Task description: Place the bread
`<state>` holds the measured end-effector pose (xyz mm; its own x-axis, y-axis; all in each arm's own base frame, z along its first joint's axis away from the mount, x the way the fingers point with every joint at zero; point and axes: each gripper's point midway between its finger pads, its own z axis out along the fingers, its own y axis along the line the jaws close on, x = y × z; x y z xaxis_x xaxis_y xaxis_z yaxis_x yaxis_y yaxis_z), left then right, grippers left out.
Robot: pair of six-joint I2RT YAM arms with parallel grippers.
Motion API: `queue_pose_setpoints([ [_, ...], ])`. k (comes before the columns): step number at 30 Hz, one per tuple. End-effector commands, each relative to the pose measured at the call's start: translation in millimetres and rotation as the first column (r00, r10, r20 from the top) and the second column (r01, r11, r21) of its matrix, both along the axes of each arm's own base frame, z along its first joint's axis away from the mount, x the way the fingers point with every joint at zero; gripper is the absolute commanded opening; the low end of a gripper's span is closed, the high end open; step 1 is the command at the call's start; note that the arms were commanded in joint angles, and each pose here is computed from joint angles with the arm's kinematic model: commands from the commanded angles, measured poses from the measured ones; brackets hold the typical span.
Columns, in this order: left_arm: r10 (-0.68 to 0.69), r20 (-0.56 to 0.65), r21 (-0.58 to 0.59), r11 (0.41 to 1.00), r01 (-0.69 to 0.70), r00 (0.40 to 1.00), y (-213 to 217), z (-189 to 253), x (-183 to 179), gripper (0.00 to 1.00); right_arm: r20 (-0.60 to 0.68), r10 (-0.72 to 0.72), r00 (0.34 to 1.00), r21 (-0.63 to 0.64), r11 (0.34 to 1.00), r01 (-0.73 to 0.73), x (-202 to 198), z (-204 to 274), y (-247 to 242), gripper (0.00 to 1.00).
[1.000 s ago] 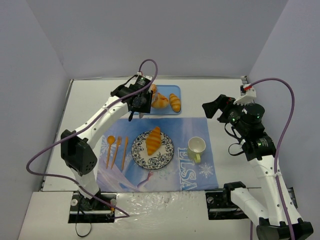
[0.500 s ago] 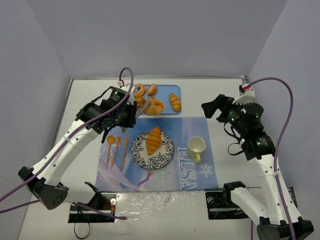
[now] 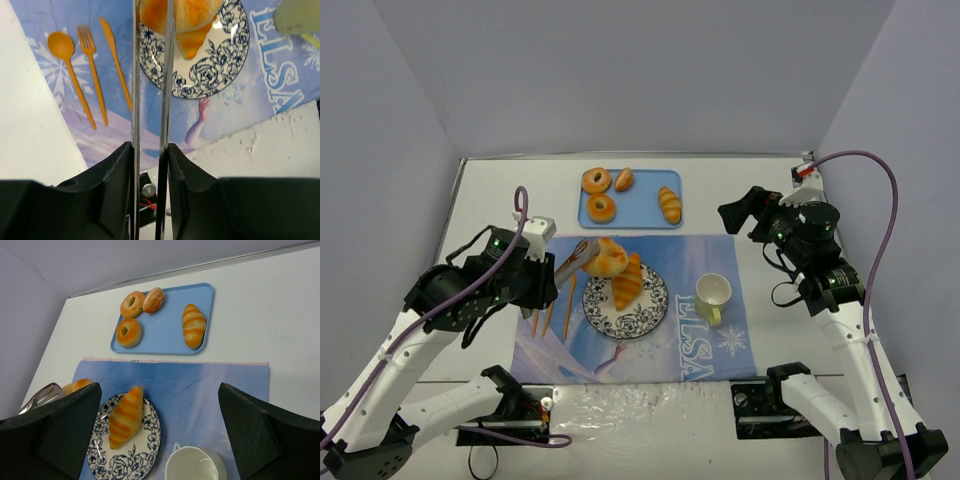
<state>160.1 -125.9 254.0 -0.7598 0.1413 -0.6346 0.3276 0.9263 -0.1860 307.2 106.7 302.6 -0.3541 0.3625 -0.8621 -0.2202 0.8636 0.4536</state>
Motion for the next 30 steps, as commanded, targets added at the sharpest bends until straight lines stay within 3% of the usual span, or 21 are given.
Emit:
queue_pose_setpoints([
  [1, -0.011, -0.013, -0.062, 0.998, 0.01, 1.0, 0.9, -0.2, -18.5, 0.0, 0.131, -0.005, 0.991, 0.012, 1.0, 0.003, 12.1, 40.7, 3.4, 1.0],
  [30, 0.029, -0.125, -0.069, 0.997, -0.038, 0.992, 2.1, -46.9, -34.2, 0.0, 0.119, 0.005, 0.993, 0.021, 1.0, -0.008, 14.9, 26.1, 11.3, 1.0],
])
